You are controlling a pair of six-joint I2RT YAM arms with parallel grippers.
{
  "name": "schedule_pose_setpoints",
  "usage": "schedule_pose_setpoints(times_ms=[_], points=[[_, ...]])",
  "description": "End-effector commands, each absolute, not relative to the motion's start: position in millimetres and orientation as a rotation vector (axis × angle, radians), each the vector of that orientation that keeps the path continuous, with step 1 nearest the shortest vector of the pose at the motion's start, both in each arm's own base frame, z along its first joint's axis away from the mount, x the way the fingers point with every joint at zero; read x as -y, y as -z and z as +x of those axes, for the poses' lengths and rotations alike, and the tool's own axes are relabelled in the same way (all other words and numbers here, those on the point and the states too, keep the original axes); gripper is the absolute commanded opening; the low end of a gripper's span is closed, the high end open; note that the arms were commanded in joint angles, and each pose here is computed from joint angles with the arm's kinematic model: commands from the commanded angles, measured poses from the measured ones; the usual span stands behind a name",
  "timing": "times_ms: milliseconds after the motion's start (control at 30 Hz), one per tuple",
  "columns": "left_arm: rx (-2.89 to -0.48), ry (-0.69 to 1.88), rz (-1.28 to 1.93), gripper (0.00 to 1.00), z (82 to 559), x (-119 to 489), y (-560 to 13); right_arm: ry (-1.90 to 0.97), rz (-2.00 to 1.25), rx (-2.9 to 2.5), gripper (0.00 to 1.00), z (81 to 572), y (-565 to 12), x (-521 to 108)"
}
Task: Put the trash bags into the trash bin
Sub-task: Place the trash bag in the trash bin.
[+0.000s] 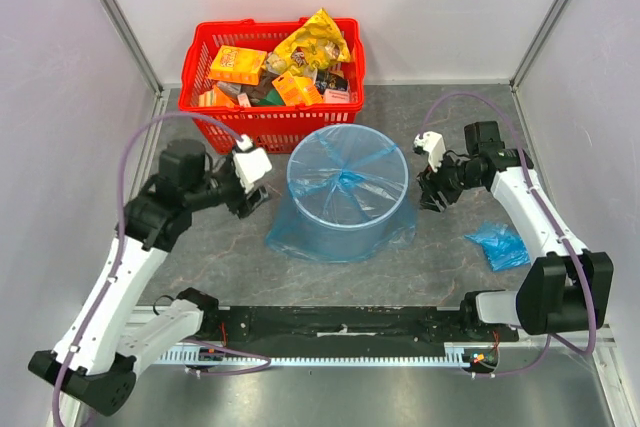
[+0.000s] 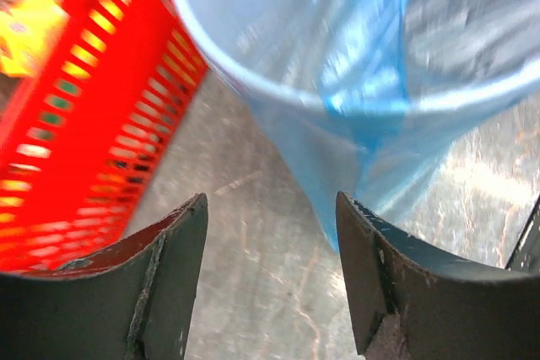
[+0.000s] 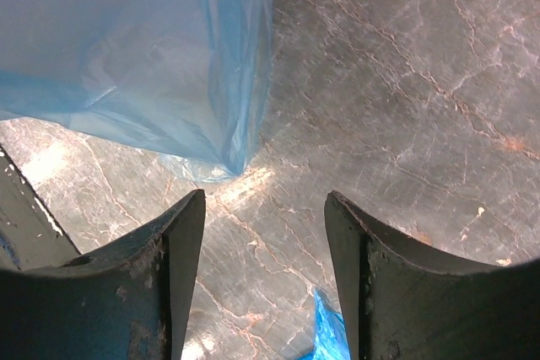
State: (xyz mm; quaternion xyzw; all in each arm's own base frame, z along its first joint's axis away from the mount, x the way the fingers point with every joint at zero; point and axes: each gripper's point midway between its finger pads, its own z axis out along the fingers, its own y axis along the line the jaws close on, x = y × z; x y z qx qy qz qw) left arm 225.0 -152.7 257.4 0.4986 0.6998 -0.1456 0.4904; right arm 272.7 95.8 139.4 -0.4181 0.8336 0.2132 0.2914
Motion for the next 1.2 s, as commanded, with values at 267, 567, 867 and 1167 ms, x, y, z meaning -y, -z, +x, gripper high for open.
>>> schedule_pose_setpoints(times_ms=[267, 567, 867, 1167], points=[[-1.627, 0.57, 1.218, 0.68, 235, 224, -380, -0.267, -0.791, -2.255, 0.69, 323, -158, -64], [-1.679, 0.571, 1.347, 0.68, 241, 298, -337, -0.205, -0.598, -2.24, 0.74, 353, -153, -51], [-1.73, 0.415, 1.497, 0.68, 249, 331, -278, -0.125, -0.569, -2.208, 0.76, 357, -154, -41], [-1.763, 0.372, 1.56, 0.68, 257, 338, -237, -0.145, -0.588, -2.207, 0.76, 354, -150, -42]])
